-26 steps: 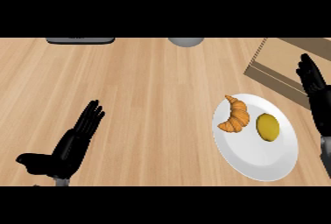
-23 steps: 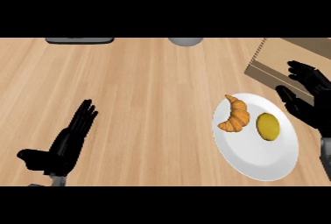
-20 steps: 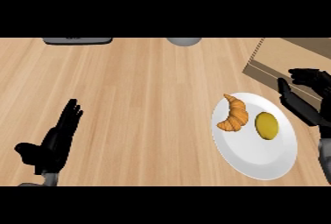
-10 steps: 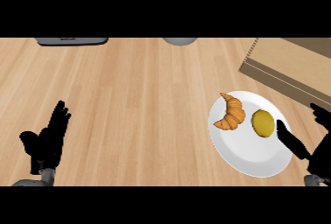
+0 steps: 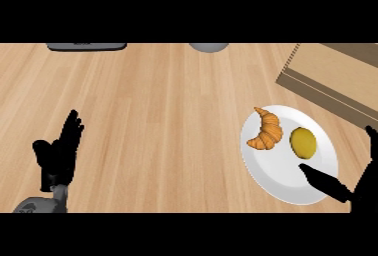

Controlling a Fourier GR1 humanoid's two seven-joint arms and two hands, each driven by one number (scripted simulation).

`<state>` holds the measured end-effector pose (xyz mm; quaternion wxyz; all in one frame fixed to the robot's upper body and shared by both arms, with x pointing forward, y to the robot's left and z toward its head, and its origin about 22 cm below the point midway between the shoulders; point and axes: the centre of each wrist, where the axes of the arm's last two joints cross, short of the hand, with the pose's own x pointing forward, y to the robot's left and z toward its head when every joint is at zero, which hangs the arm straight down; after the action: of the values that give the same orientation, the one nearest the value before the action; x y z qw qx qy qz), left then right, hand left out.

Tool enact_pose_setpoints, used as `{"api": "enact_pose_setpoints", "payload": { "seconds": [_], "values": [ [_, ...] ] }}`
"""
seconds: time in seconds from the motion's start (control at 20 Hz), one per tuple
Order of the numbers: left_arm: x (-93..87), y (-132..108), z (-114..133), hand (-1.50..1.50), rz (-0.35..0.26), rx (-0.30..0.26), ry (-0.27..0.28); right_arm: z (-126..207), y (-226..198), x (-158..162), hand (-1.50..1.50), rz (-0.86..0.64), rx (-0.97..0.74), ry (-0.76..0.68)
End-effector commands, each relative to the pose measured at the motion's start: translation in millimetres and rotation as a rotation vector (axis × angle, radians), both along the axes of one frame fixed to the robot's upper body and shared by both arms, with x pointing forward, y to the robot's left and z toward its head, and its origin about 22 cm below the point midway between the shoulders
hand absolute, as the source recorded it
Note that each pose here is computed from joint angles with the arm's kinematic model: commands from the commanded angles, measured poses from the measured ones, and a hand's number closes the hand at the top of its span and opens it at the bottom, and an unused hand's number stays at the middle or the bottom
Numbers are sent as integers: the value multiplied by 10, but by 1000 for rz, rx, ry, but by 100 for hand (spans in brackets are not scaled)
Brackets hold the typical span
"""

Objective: Pick the croissant from the plate and place it in the cardboard box

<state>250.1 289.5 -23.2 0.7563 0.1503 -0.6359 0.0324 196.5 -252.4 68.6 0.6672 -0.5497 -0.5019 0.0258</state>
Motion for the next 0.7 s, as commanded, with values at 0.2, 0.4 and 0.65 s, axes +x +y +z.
{"api": "enact_pose_setpoints", "payload": {
  "seconds": [0.2, 0.4, 0.65],
  "values": [
    [93, -86, -26, 0, -17, -11, -8, 758, 455, 217, -150, -30, 27, 232],
    [217, -184, 17, 0, -17, 2, -7, 618, 636, 343, -150, -14, 53, 359],
    [101, -127, -1, 0, -31, -2, 6, 605, 709, 558, -150, -60, 77, 487]
  ]
}}
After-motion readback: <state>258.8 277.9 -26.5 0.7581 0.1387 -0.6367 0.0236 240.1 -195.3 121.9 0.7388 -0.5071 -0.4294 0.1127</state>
